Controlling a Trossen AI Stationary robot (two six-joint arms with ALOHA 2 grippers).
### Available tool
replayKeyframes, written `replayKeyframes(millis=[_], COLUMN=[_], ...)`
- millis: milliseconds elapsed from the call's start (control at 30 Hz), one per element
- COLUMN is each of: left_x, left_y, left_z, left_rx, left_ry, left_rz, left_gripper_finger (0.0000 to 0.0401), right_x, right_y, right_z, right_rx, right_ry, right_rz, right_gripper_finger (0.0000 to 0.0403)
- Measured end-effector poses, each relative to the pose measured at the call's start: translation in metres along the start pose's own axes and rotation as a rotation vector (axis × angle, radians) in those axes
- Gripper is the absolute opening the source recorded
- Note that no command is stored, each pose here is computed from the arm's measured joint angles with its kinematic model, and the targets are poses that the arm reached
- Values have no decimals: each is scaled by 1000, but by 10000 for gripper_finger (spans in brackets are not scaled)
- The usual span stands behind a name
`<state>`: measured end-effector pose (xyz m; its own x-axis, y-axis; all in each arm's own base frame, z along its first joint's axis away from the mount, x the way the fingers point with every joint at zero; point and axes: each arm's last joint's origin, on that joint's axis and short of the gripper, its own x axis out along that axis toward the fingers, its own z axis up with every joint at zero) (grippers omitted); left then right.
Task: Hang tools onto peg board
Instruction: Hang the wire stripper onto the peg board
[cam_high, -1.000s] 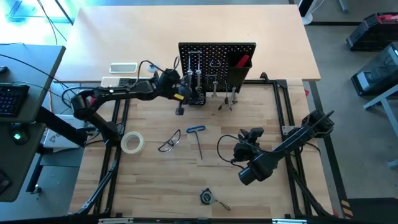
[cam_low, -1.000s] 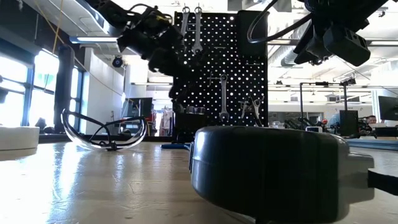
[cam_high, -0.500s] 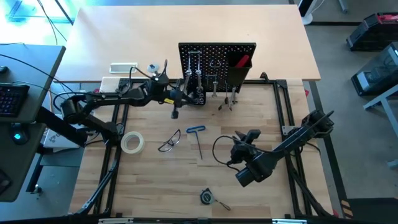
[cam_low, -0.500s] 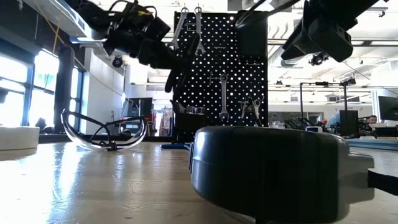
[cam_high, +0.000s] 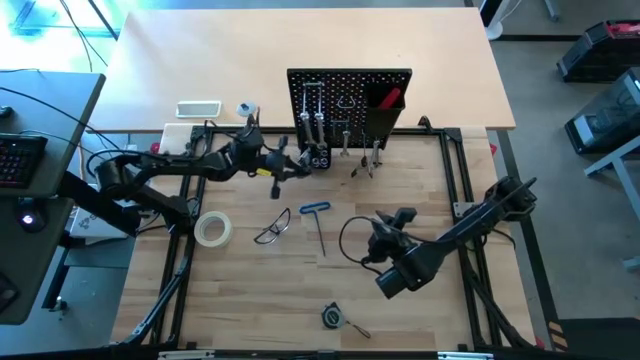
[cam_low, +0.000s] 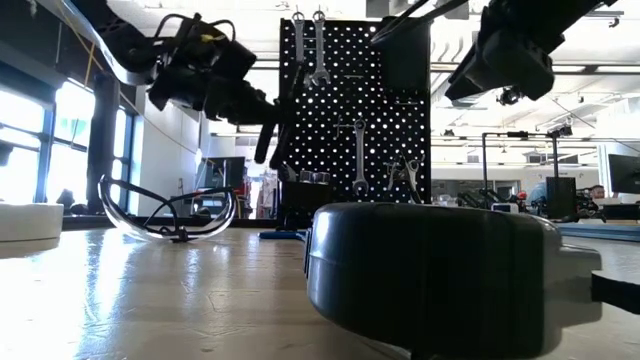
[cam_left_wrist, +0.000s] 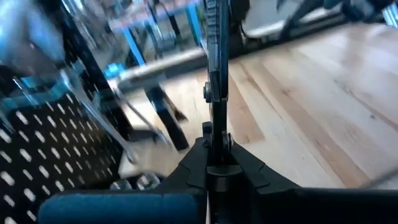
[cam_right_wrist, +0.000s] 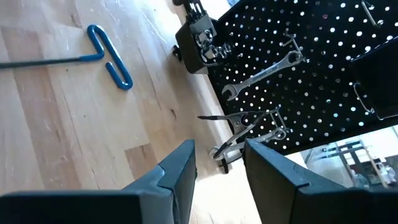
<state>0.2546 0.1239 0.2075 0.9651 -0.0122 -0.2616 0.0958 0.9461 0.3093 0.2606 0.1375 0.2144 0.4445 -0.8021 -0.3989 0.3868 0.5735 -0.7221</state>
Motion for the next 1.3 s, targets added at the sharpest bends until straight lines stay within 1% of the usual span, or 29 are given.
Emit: replayKeyframes(millis=[100, 200, 300, 367, 500, 667, 1033, 1167, 1300], left_x=[-6, -16, -26, -32, -38, -39, -41, -43, -38], left_y=[7, 17, 31, 41, 57, 67, 73, 76, 80], left_z=[12, 32, 50, 62, 81, 95, 108, 115, 116], left_rx=[28, 61, 43, 7, -34, -67, -144, -151, -177], left_ry=[-99, -229, -291, -314, -324, -294, -312, -329, -322], left_rz=[23, 60, 78, 91, 77, 61, 55, 61, 54], left_gripper_finger=[17, 17, 17, 17, 17, 17, 17, 17, 17], right_x=[4, 9, 15, 19, 26, 32, 32, 32, 32], right_y=[-1, -2, -3, -3, -3, -4, -3, -3, -3], right_z=[1, 3, 5, 8, 12, 15, 16, 16, 17], right_rx=[9, 19, 20, 19, 0, -12, -17, -10, -7], right_ry=[9, 21, 32, 35, 39, 47, 49, 45, 44], right_rz=[-7, -15, -19, -16, -15, -10, -2, 1, 1], right_gripper_finger=[131, 131, 131, 131, 131, 131, 131, 131, 131])
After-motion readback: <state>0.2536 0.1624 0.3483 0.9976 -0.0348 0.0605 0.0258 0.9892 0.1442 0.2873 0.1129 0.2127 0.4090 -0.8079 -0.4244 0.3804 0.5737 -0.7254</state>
